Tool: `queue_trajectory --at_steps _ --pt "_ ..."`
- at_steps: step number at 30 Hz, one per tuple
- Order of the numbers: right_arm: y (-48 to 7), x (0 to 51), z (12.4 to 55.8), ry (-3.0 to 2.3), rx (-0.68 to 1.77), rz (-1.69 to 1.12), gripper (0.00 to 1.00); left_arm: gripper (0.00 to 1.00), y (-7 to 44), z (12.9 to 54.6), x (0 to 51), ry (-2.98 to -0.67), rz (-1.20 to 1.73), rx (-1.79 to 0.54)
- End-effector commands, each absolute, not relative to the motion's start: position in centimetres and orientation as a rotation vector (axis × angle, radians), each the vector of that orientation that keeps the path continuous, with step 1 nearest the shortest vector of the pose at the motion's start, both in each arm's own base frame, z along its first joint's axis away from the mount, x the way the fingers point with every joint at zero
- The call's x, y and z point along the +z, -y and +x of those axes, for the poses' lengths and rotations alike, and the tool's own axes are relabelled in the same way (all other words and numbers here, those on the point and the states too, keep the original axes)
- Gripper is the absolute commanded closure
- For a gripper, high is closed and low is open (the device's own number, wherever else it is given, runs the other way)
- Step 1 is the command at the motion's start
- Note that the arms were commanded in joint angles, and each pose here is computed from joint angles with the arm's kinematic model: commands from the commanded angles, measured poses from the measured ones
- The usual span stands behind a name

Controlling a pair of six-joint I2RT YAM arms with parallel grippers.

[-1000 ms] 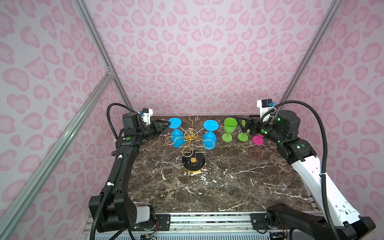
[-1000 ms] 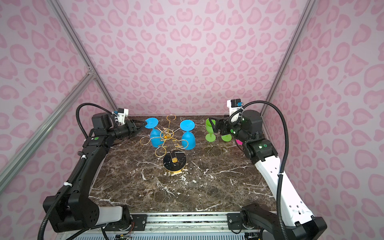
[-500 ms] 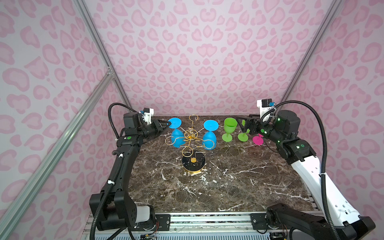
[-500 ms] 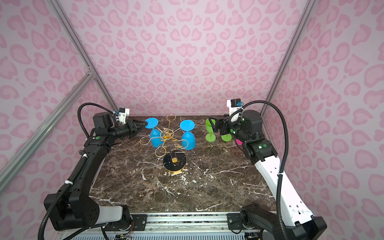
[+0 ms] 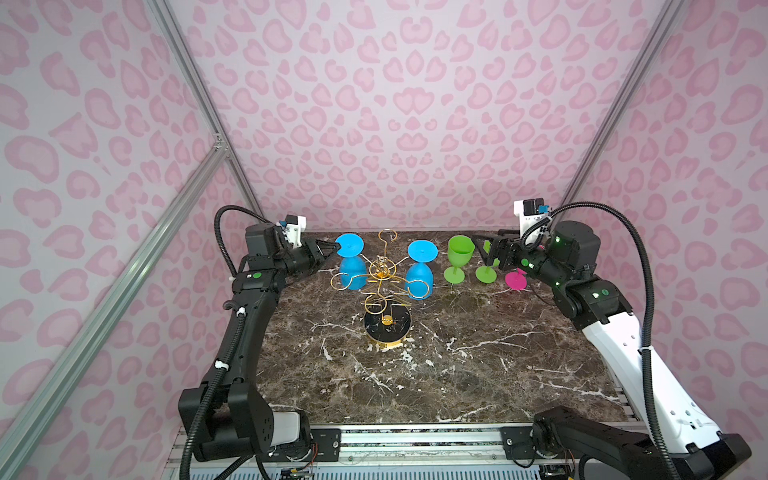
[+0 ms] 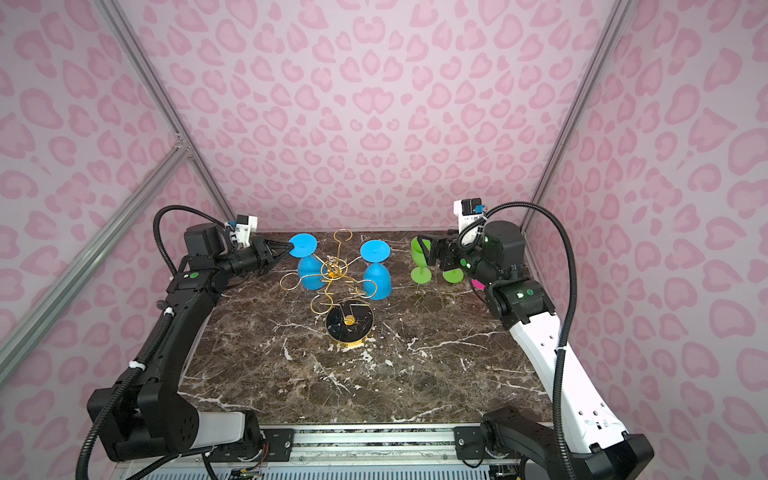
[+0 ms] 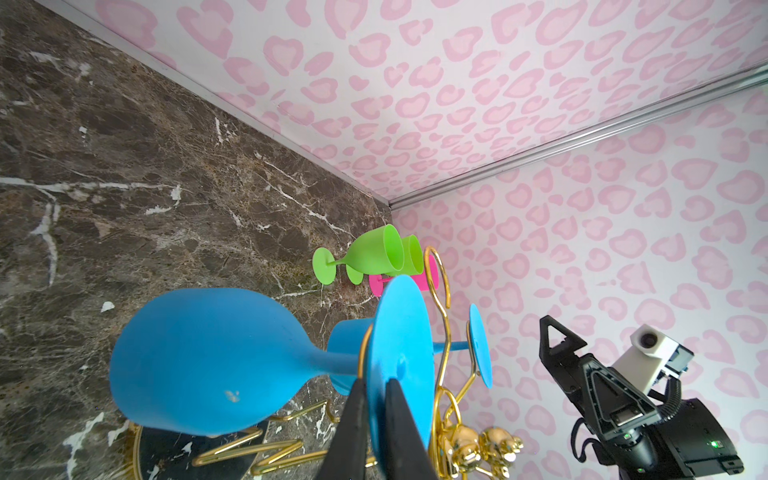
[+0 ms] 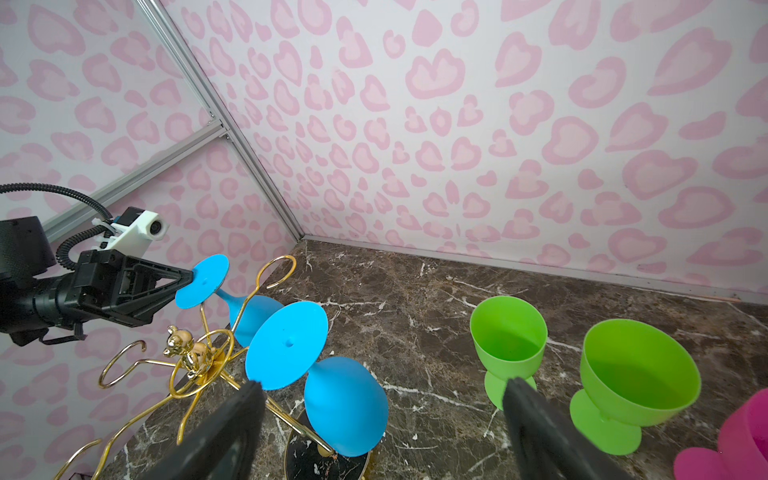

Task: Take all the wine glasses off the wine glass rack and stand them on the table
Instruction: 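Grasp the base of the blue glass on the rack with the left gripper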

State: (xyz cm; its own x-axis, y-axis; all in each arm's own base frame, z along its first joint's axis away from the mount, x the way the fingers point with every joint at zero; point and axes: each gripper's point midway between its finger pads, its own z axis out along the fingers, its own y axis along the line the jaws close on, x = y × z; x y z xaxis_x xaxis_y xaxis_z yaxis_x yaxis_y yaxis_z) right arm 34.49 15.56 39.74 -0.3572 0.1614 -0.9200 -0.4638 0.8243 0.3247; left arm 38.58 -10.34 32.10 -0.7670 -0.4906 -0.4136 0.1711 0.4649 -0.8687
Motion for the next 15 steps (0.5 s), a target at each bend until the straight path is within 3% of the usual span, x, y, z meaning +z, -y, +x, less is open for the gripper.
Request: queue_trajectory --at_steps 1,4,15 --pt "-15.63 39.75 34.65 -1.818 0.661 -0.231 0.09 0.91 10.64 38.48 33.75 -2.027 -0.203 -1.345" --pt "-15.67 39.84 34.60 -1.814 0.665 -0.231 0.09 0.97 10.73 38.36 34.03 -2.025 -0.197 -1.353" --pt "-15.63 40.03 34.52 -1.810 0.667 -0.229 0.09 0.97 11.04 37.99 34.49 -2.025 -0.203 -1.401"
